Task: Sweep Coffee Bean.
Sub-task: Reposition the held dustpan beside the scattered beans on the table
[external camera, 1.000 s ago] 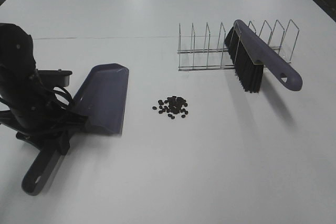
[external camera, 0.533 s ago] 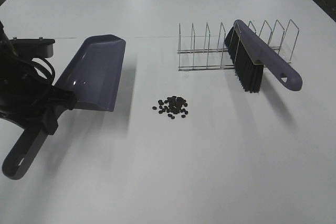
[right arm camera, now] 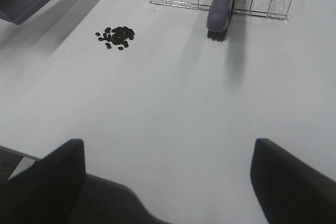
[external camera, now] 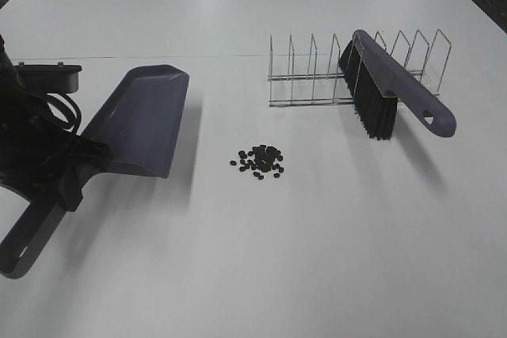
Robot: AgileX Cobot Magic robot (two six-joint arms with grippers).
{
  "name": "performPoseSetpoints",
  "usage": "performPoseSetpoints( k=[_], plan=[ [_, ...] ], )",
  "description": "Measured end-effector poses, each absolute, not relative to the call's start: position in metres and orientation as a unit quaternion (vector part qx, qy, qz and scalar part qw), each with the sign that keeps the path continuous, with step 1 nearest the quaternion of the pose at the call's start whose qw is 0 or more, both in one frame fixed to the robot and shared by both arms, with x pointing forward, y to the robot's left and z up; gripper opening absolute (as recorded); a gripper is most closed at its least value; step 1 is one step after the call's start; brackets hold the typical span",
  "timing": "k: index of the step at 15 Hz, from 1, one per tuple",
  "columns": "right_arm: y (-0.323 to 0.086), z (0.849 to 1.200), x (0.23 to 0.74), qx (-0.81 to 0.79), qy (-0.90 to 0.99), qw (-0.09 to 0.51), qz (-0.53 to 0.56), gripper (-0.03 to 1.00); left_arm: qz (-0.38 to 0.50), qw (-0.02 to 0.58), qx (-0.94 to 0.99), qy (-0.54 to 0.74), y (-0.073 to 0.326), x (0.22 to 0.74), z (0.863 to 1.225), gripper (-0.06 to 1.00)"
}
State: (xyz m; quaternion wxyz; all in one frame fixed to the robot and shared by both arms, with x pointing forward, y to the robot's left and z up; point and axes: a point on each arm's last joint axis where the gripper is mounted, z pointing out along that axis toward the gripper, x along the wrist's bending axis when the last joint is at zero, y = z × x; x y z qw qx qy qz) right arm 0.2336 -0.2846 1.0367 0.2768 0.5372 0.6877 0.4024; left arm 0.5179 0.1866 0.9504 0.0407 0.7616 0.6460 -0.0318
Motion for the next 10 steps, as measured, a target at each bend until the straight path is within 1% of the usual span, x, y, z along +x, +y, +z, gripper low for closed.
performPoseSetpoints(
  k=[4,6,10],
  plan=[
    [-0.285,1.037,0.234,0.537,0.688,0.277,0.402,0.75,-0.035,0.035,0.763,0.645,0.188,0.515,0.955,0.33],
    [-0.285,1.037,0.234,0.537,0.688,0.277,0.402,0.75,-0.02,0.043,0.767,0.64,0.191,0.514,0.963,0.33],
    [-0.285,1.037,0.234,0.537,0.688,0.277,0.402,0.75,-0.014,0.038,0.757,0.652,0.211,0.519,0.965,0.33]
  ],
)
